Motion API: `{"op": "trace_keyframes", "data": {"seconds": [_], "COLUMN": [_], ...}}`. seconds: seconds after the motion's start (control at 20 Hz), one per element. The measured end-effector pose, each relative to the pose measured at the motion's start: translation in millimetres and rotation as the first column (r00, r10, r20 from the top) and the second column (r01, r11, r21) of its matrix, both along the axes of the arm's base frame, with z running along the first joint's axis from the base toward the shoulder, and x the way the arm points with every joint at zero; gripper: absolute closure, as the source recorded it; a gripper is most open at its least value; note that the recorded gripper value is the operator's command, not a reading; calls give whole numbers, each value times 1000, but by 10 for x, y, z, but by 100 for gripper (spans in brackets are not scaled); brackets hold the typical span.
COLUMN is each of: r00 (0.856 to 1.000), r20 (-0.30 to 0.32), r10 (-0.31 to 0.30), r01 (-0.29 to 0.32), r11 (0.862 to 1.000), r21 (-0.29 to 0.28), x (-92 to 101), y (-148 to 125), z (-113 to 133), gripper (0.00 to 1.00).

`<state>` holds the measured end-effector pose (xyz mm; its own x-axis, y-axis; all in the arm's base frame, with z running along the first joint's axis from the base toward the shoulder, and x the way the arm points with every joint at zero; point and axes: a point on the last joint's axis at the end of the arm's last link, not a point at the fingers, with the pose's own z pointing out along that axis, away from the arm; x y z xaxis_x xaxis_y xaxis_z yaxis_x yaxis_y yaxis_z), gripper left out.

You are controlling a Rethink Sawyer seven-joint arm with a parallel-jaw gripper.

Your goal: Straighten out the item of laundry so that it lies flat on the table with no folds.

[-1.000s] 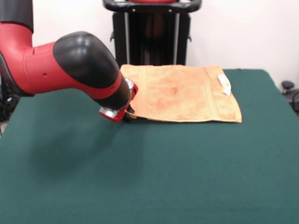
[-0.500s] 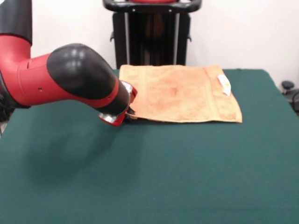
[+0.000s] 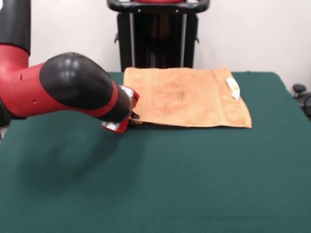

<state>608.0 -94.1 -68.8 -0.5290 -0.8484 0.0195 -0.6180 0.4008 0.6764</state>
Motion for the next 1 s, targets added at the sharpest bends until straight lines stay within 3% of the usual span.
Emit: {"op": "trace_keyframes", "data": {"seconds": [0.35,1.0], "r00": [999,999], "r20": [-7,-1], "r10": [37,46], "r01": [-37,-46], "r11": [997,991], "r21": [68,126], "x": [111,302], "y": [-24,-75], "z": [-31,-55], "gripper": [100,100]}}
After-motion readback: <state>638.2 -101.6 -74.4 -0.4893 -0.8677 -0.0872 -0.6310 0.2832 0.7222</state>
